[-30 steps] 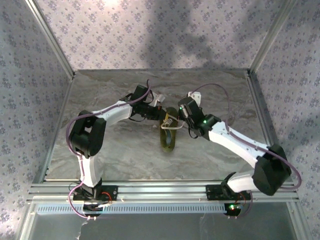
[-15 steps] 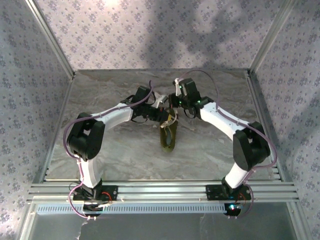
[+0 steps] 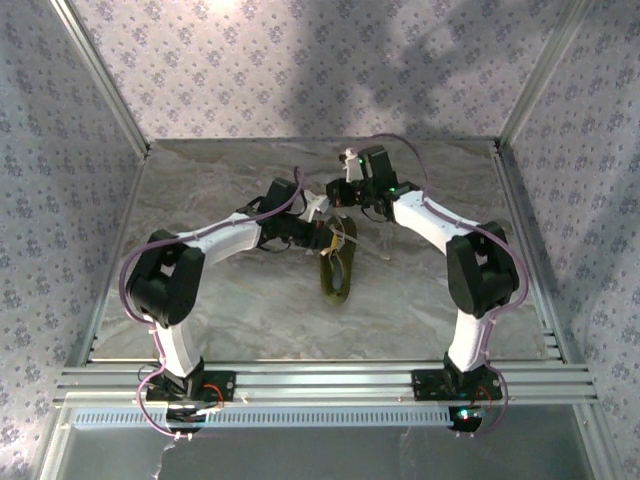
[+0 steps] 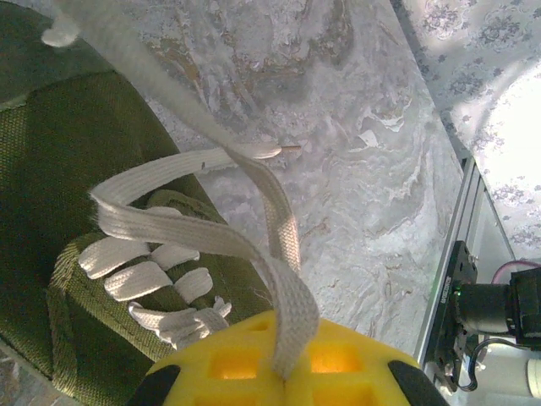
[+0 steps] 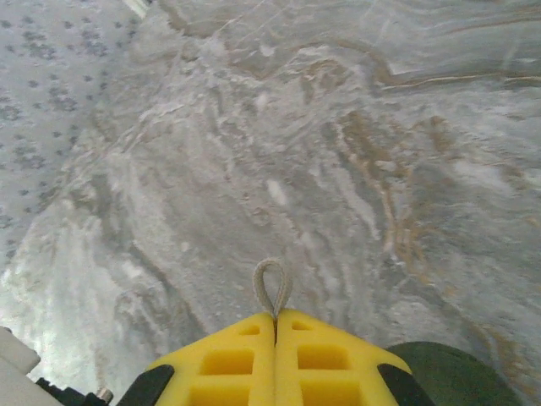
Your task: Tie the shoes
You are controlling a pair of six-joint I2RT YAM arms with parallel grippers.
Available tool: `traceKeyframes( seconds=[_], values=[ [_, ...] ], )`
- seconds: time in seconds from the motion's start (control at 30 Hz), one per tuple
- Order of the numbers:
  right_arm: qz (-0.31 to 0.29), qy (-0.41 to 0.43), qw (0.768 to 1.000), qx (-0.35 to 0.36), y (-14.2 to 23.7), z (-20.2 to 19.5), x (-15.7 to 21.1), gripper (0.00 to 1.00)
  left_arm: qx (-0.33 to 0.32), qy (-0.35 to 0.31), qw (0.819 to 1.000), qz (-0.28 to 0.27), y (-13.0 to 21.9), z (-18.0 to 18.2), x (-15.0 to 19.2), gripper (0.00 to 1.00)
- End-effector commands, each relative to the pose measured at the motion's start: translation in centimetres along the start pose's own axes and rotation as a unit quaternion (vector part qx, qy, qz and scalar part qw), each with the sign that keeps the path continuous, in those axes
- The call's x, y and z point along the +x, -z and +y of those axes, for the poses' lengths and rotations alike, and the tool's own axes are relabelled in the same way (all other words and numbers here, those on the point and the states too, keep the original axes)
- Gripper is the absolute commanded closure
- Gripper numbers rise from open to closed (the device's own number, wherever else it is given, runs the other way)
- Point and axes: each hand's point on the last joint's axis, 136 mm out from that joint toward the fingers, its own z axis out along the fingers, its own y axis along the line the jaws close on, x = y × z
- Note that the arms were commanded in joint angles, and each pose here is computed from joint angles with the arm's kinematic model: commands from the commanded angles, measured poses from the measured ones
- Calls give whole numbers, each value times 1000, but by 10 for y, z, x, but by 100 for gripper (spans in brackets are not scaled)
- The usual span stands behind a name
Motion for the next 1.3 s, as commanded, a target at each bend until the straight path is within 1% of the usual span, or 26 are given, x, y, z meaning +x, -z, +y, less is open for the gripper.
traceKeyframes(
  seconds=[0.0, 0.1, 0.2, 0.33, 0.4, 0.43, 0.47, 0.53, 0.6, 0.67, 0.7, 0.77, 0.83, 0.93, 1.03, 1.1, 1.13, 1.2, 1.27],
  values=[
    [-16, 1, 997, -78, 4, 32, -16, 99, 3, -33, 999, -24, 8, -11, -9, 100],
    [-24, 0, 994, -104, 7, 41, -18, 98, 2, -32, 999, -22, 7, -9, -6, 100],
    [-32, -4, 993, -111, 10, 42, -19, 98, 2, -32, 999, -23, 7, -8, -6, 100],
    [-10, -47, 996, -78, 1, 25, -7, 98, -1, -33, 999, -24, 8, -8, -5, 100],
    [26, -78, 996, -46, -9, 7, 13, 98, -1, -33, 999, -25, 9, -7, -4, 100],
    [37, -87, 995, -33, -11, 1, 20, 95, -2, -33, 999, -26, 10, -7, -5, 100],
    [47, -100, 994, -4, -12, -13, 28, 90, -2, -33, 999, -26, 10, -7, -5, 100],
    [46, -117, 990, 64, -2, -42, 34, 71, -2, -33, 999, -27, 10, -7, -5, 100],
    [22, -126, 980, 150, 23, -75, 32, 50, -3, -33, 999, -27, 10, -7, -6, 100],
    [0, -119, 972, 204, 48, -93, 26, 37, -5, -35, 999, -28, 11, -7, -8, 100],
    [-9, -106, 970, 220, 58, -96, 25, 35, -7, -37, 999, -27, 12, -7, -9, 100],
    [-19, -74, 974, 215, 68, -92, 24, 35, -16, -42, 999, -25, 14, -6, -11, 100],
    [-19, -40, 981, 187, 71, -83, 34, 37, -24, -50, 998, -24, 17, -4, -14, 100],
    [-60, 12, 988, 143, 83, -64, 37, 36, -25, -61, 998, -23, 23, -5, -20, 100],
    [-127, 46, 981, 137, 106, -54, 29, 31, -26, -73, 997, -25, 30, -6, -26, 100],
    [-148, 46, 974, 165, 116, -60, 24, 20, -24, -80, 996, -28, 34, -8, -32, 100],
    [-145, 59, 973, 168, 115, -61, 24, 20, -24, -81, 996, -28, 35, -8, -33, 100],
    [-115, 96, 974, 168, 112, -60, 29, 20, -21, -82, 996, -29, 35, -9, -37, 100],
    [-86, 106, 981, 140, 108, -55, 35, 21, -17, -84, 996, -29, 35, -10, -40, 100]
  ],
)
